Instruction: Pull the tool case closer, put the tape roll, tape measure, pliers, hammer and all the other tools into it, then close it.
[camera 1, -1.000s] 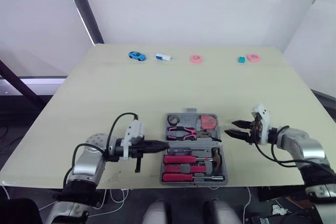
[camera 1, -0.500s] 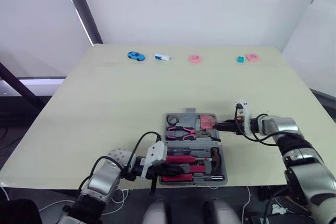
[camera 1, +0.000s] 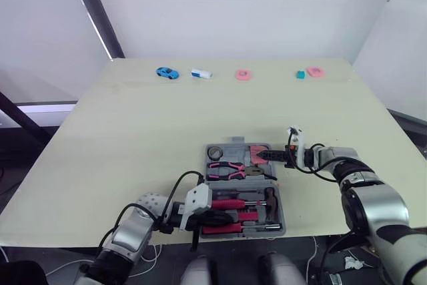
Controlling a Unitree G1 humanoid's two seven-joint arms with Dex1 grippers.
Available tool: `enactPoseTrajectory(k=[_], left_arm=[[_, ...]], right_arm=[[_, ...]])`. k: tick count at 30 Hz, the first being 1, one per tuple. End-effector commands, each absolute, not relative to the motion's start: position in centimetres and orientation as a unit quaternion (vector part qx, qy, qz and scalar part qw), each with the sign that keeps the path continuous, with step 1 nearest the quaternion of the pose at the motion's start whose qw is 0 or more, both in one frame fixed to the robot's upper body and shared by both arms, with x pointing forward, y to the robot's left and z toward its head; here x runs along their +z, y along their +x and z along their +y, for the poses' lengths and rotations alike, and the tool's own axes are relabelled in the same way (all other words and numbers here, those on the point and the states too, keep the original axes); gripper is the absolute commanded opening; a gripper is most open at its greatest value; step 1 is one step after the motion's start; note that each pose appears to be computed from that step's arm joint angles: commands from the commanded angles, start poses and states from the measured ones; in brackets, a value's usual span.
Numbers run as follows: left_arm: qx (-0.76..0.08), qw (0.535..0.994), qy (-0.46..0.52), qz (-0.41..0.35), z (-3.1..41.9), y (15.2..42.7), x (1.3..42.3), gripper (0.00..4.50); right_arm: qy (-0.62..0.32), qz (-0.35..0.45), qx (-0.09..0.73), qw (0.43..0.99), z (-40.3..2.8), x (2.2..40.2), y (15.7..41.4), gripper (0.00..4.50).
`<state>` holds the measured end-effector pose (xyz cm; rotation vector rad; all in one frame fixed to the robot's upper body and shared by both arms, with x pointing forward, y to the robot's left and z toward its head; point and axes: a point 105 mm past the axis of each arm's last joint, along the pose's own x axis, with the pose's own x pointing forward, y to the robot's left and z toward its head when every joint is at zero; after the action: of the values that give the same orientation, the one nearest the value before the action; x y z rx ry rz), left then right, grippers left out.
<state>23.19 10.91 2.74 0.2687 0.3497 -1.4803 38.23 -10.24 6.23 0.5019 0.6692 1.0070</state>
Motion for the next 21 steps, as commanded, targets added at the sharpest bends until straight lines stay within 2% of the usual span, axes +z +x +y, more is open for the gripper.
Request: enactPoseTrajectory(k=[1, 8, 15, 18, 21], left_arm=[[-0.664, 0.714, 0.113, 0.191, 11.5, 22.4, 1.5, 0.00], [-0.653, 0.731, 0.086, 0.178, 11.3, 22.7, 2.1, 0.00], [-0.642, 0.754, 0.054, 0.127, 11.5, 22.7, 5.1, 0.00], [-0.636, 0.761, 0.049, 0.124, 13.0, 21.7, 6.3, 0.00], [-0.616, 0.773, 0.056, 0.143, 16.0, 20.5, 7.2, 0.00]], right_arm=[[0.253, 0.257, 0.520, 0.775, -8.3, 9.1, 38.7, 4.44], [0.267, 0.230, 0.586, 0.730, -8.4, 11.2, 37.7, 4.44], [0.266, 0.211, 0.652, 0.678, -9.9, 13.9, 36.1, 4.44], [0.256, 0.215, 0.678, 0.655, -10.8, 14.8, 34.1, 4.44], [0.238, 0.234, 0.707, 0.624, -12.1, 15.3, 30.5, 4.44]])
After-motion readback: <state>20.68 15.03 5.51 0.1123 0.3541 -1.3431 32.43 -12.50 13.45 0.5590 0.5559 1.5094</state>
